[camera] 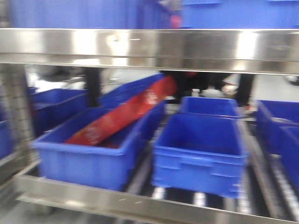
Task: Place cylindrical capacitor in blue bin on shelf
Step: 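Carry both held cylinders while driving to the shelf of blue bins, then lower the left gripper into a blue bin and release the orange cylinder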
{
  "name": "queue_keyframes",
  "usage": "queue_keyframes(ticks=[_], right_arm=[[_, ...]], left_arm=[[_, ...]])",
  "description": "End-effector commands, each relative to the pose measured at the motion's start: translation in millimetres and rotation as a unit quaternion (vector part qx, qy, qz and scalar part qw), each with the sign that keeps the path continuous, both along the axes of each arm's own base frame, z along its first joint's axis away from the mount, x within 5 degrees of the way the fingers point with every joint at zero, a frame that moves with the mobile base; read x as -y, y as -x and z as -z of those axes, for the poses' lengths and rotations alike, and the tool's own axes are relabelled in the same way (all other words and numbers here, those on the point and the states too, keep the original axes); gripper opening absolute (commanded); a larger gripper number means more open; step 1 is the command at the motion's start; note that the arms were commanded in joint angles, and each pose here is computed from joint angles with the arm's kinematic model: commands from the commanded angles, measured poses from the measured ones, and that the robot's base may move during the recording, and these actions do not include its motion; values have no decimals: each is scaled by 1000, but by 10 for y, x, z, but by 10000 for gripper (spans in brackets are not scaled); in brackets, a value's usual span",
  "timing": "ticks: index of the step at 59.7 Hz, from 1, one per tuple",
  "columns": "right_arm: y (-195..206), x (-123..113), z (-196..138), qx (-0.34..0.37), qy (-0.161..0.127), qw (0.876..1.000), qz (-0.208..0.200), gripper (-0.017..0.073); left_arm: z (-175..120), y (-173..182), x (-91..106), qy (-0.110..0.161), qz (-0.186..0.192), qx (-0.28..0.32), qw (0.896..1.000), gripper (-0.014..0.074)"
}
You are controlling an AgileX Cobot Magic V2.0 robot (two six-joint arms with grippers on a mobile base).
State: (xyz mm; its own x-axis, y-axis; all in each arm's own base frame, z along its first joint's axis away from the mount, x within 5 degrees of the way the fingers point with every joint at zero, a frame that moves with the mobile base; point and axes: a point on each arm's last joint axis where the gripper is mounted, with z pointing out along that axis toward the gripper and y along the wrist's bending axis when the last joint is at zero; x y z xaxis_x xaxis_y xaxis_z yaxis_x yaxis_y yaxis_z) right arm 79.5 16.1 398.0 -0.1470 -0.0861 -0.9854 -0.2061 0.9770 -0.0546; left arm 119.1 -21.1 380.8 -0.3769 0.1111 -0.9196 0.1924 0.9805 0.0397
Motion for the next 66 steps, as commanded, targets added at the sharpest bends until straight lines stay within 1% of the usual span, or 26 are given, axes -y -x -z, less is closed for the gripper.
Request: queue_keyframes(ticks=[1, 66], right_arm=[[3, 7, -38, 21, 2, 1000, 3, -25], [3, 7, -38, 21, 2, 1000, 3, -25]], left_arm=[[-26, 5, 7, 4, 3, 11, 1000, -111], [-26, 5, 7, 4, 3, 11, 1000, -111]])
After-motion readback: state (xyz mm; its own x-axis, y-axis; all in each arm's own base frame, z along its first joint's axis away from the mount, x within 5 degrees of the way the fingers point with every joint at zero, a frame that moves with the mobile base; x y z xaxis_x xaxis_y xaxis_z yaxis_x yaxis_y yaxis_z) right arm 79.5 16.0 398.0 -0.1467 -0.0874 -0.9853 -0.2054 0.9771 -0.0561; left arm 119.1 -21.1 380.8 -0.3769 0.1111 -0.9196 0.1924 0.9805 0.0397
